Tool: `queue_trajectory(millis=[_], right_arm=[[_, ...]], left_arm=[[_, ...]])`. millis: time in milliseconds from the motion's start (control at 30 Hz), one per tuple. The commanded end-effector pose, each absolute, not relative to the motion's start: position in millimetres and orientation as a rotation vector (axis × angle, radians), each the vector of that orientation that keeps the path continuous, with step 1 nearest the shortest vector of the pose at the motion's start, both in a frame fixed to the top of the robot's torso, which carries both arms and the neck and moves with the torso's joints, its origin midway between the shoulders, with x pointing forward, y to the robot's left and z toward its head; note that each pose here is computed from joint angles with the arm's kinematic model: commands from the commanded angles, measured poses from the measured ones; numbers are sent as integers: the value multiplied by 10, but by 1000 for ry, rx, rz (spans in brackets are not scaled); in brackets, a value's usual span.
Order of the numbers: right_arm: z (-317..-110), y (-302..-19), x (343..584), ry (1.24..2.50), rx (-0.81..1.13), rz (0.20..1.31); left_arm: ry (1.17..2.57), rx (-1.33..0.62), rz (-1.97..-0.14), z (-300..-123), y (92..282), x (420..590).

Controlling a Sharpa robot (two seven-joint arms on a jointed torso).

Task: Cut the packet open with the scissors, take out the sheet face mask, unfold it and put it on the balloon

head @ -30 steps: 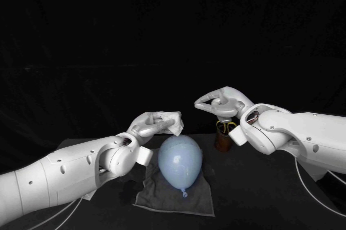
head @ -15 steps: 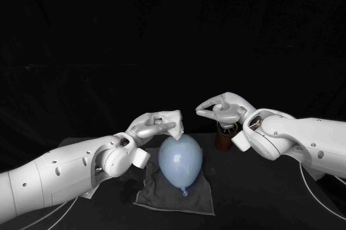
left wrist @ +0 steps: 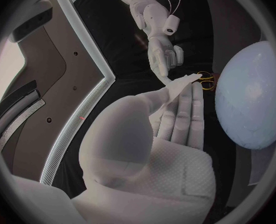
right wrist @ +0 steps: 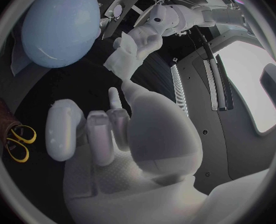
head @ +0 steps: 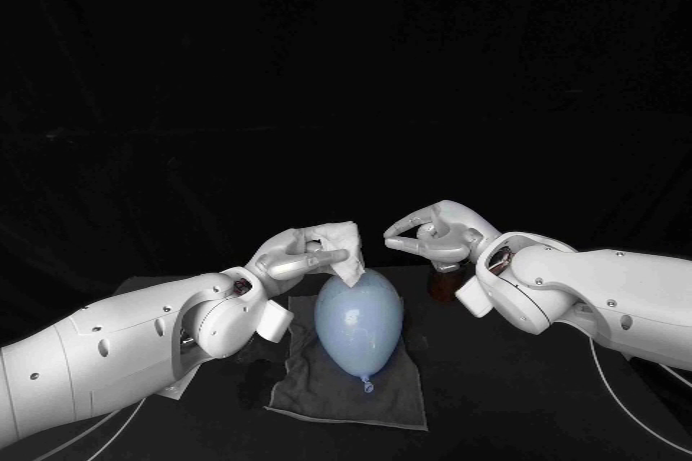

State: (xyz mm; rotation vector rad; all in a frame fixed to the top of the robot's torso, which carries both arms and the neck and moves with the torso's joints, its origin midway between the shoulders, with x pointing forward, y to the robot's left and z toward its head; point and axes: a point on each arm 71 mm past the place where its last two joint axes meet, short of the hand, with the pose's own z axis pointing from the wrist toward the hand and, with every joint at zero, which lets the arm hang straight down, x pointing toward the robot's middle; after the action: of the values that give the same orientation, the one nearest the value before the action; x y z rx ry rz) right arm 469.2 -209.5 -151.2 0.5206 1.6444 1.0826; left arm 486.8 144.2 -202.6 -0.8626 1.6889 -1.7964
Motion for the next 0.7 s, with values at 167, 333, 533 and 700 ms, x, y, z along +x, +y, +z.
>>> queue_trajectory(millis=[167,333,533,700], right_arm=[[-1573,-2064,4695,1627,571,1111],[-1607,-2048,4694,1620,596,1131],[-1636,-2010,4693,1620,605,1150],[-1644,-1980,4692,1620,609,1164]], left_arm=[[1736,-824,-1883,-1994,1413,4799],[1753,-816,-1905,-1989,1419,4772],[1773,-803,-1929,-1983,1424,4740],[1784,-791,-1935,-1980,1428,4721]])
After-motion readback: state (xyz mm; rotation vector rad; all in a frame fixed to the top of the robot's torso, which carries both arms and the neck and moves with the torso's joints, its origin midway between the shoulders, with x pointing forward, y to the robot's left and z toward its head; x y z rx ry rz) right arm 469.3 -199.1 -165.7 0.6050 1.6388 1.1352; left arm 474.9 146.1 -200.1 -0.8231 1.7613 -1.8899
